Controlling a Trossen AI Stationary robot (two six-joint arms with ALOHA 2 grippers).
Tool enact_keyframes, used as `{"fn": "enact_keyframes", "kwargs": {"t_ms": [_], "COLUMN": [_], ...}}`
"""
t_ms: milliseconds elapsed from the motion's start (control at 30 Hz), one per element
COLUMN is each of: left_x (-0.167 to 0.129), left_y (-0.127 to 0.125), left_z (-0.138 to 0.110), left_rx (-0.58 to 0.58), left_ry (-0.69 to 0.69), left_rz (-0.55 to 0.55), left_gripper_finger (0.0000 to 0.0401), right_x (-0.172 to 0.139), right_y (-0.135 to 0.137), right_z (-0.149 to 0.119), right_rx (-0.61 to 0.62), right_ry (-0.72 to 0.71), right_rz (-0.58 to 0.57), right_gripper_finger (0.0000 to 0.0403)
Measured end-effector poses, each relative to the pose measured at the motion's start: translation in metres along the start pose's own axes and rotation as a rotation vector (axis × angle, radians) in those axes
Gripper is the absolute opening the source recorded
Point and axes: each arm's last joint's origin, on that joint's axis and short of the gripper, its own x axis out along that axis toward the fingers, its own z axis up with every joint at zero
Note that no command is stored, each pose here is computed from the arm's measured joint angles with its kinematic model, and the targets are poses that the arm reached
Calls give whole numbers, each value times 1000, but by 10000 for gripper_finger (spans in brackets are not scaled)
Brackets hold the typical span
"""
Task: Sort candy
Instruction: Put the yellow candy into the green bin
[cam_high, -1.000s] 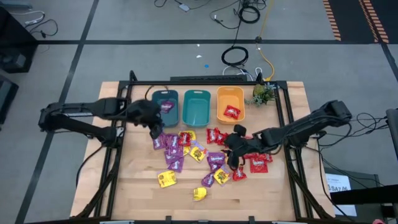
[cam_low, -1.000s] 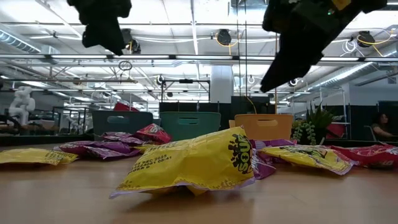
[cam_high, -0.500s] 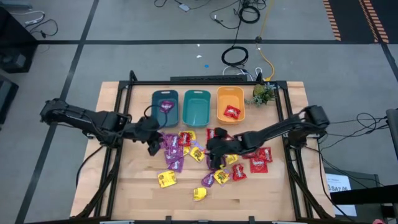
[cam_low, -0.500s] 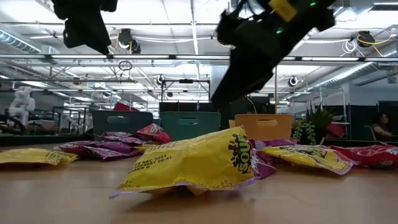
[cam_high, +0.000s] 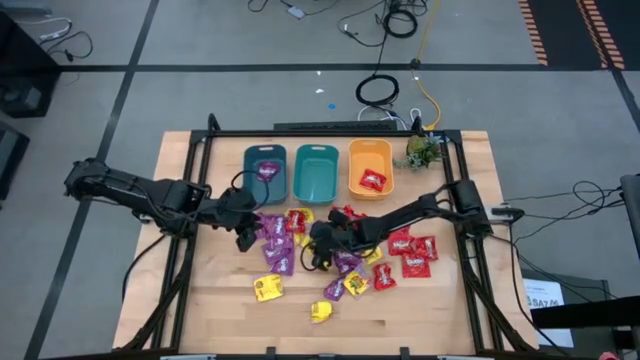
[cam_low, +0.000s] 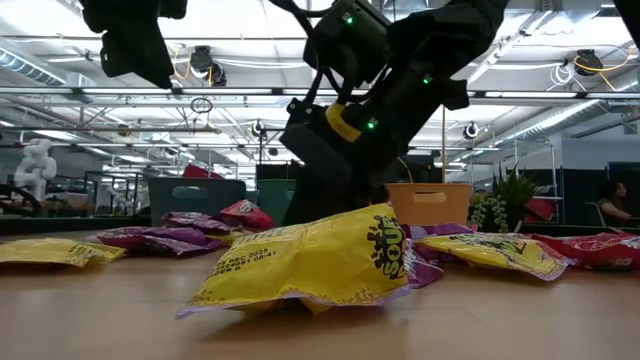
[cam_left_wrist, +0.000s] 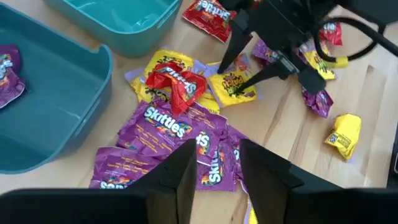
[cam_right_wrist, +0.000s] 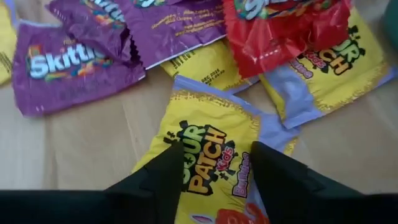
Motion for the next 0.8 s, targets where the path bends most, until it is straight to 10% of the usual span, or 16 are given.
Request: {"fn": "enact_keyframes", "kwargs": {"t_ms": [233, 600, 800], "left_x": [0, 0, 0], "left_y": [0, 0, 0], "left_z": [0, 0, 0], "left_rx": [82, 190, 186], "left_ry": [4, 3, 4], "left_rz": [-6, -9, -9], "left_gripper_finger": [130, 130, 130], "right_x": [-24, -129, -145], "right_y": [13, 6, -49], "right_z": [2, 92, 145], "right_rx": [74, 124, 281], "right_ry": [8, -223, -342], "right_rz": [60, -186, -313], "right_gripper_finger": [20, 3, 1]}}
